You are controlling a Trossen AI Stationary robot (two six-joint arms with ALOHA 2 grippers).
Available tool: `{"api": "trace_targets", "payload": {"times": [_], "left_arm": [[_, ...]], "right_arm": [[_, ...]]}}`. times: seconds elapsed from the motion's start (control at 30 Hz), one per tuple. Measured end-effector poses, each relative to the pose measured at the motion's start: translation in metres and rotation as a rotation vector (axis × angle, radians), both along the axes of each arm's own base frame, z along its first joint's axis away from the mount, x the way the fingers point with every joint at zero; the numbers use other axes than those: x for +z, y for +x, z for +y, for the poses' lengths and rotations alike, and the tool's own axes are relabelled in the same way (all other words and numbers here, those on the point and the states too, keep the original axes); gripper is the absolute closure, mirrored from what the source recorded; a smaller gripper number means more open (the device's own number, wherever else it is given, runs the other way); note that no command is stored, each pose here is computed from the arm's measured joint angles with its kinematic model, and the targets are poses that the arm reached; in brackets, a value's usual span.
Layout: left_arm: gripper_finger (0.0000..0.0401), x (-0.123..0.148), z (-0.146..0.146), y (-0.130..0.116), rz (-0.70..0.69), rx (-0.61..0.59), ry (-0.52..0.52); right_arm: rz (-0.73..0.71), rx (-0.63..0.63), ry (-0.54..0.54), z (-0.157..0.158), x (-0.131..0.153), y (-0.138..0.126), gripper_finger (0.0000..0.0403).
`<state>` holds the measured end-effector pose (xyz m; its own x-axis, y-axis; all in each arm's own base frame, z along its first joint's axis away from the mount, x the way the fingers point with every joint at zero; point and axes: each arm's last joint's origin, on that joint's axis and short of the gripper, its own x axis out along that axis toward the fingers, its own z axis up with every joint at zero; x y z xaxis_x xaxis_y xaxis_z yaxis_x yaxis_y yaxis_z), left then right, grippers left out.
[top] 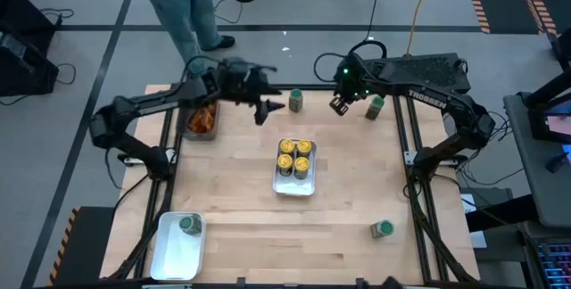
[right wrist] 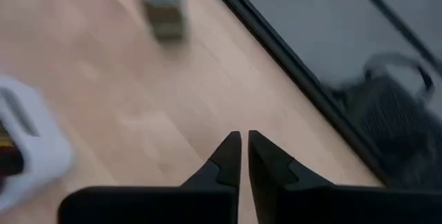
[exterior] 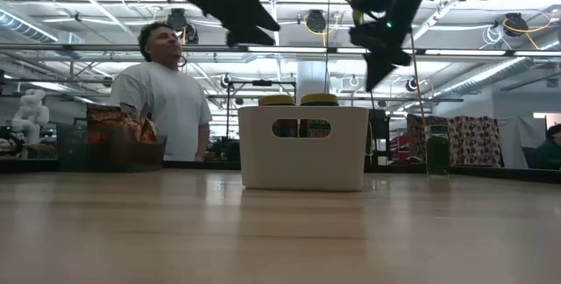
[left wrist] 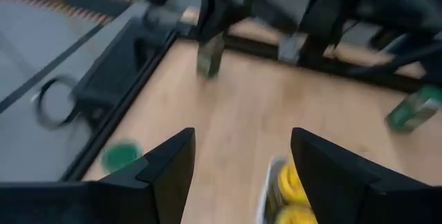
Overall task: Sort spices by type
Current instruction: Put the middle green spice bottle into the bottom white bin
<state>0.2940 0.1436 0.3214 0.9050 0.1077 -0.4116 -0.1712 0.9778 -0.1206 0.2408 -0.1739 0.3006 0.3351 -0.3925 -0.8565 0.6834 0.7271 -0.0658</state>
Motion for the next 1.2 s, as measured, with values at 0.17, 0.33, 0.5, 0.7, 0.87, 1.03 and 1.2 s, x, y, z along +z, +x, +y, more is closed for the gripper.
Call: {"api": "trace_targets", "payload": {"times": [0.17, 0.33, 0.5, 0.7, 0.87, 1.03, 1.2], "left_arm": [[0.0159, -0.012, 0.044, 0.002, -0.128, -0.089, -0.065], [0.0159, -0.013, 0.059, -0.005, -0.172, -0.151, -0.1], [0.0159, -0.012, 0.06, -0.007, -0.187, -0.205, -0.084], [0.0159, -0.011, 0.058, -0.007, -0.193, -0.241, -0.097], [0.0159, -0.012, 0.057, -0.007, -0.196, -0.264, -0.114], [0.0159, -0.012, 0.055, -0.006, -0.195, -0.269, -0.14], [0.0159, -0.012, 0.053, -0.005, -0.194, -0.277, -0.143]], "right_arm": [[0.062, -0.205, 0.09, -0.012, -0.004, -0.024, 0.0332], [0.095, -0.373, 0.17, -0.02, -0.007, -0.043, 0.0241], [0.114, -0.468, 0.205, -0.028, -0.009, -0.057, 0.0143], [0.166, -0.576, 0.171, -0.034, -0.009, -0.069, 0.0078], [0.163, -0.594, 0.203, -0.043, -0.015, -0.072, 0.007], [0.19, -0.602, 0.222, -0.054, -0.024, -0.075, 0.0069], [0.191, -0.634, 0.256, -0.059, -0.044, -0.085, 0.0069]]}}
